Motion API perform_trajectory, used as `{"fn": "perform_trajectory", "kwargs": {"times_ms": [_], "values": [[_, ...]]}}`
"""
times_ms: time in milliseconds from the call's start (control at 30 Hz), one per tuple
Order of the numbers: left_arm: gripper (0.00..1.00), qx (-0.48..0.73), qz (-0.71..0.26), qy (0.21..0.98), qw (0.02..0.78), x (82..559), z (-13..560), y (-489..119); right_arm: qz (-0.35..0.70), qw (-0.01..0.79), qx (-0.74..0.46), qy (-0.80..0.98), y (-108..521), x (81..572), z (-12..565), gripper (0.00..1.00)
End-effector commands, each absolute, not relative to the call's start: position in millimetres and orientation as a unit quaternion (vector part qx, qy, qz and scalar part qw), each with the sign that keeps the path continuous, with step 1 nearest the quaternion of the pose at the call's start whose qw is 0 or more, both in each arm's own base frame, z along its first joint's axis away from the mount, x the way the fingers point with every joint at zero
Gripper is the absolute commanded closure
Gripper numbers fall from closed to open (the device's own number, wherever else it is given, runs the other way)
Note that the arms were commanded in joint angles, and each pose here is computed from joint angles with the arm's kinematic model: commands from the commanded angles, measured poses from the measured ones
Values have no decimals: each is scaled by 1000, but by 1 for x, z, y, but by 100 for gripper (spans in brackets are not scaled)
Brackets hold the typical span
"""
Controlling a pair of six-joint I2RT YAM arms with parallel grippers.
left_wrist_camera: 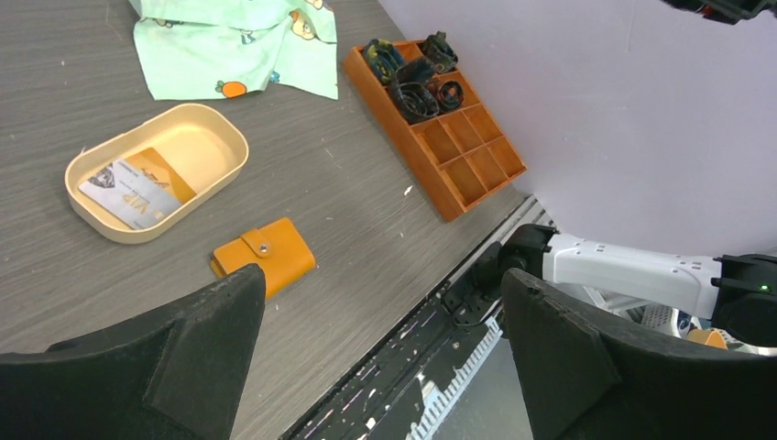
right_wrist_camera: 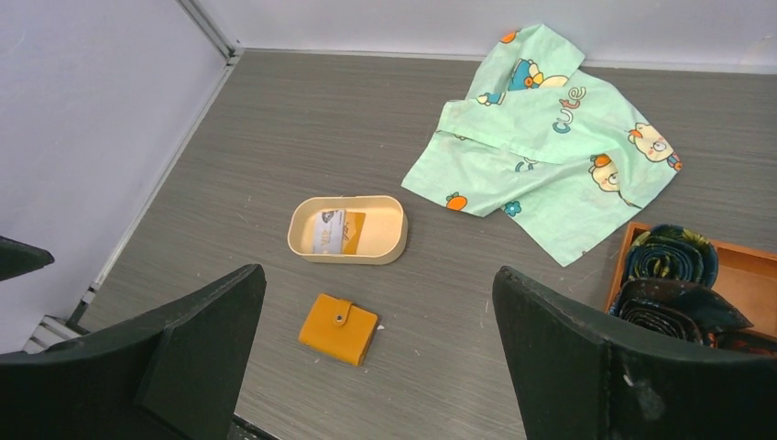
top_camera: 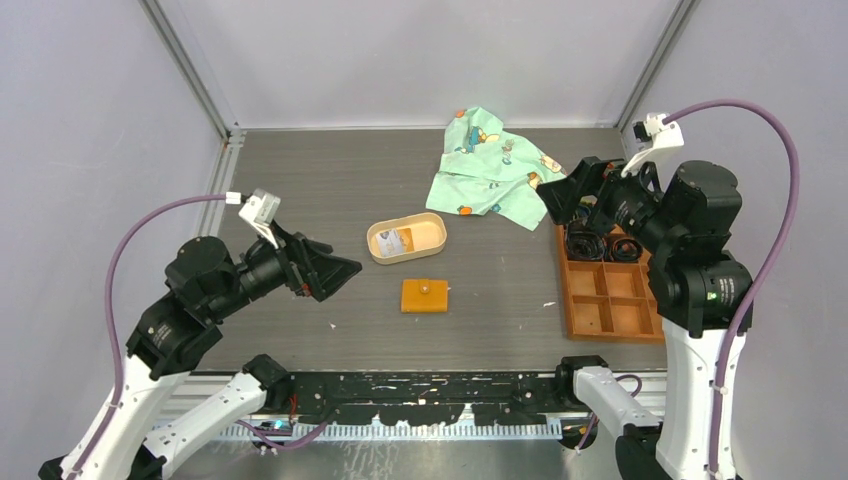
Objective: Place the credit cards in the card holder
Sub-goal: Reset both arms
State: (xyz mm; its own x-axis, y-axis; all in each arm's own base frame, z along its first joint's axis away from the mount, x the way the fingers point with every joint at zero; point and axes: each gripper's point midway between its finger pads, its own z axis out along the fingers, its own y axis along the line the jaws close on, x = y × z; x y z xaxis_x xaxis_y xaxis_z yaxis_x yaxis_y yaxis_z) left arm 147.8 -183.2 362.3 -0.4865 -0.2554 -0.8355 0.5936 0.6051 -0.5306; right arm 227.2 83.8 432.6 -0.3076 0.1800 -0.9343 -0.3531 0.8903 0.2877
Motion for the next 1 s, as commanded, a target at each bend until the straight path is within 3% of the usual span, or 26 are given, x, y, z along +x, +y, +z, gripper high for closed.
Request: {"fn": "perform_trajectory", "kwargs": {"times_ms": [0, 967], "values": [[0, 119, -441, 731, 507, 155, 371, -191, 240, 592, -58, 767, 87, 228, 438, 0], [0, 112, -412, 742, 518, 156, 360, -179, 243, 588, -74, 768, 90, 229, 432, 0]]}}
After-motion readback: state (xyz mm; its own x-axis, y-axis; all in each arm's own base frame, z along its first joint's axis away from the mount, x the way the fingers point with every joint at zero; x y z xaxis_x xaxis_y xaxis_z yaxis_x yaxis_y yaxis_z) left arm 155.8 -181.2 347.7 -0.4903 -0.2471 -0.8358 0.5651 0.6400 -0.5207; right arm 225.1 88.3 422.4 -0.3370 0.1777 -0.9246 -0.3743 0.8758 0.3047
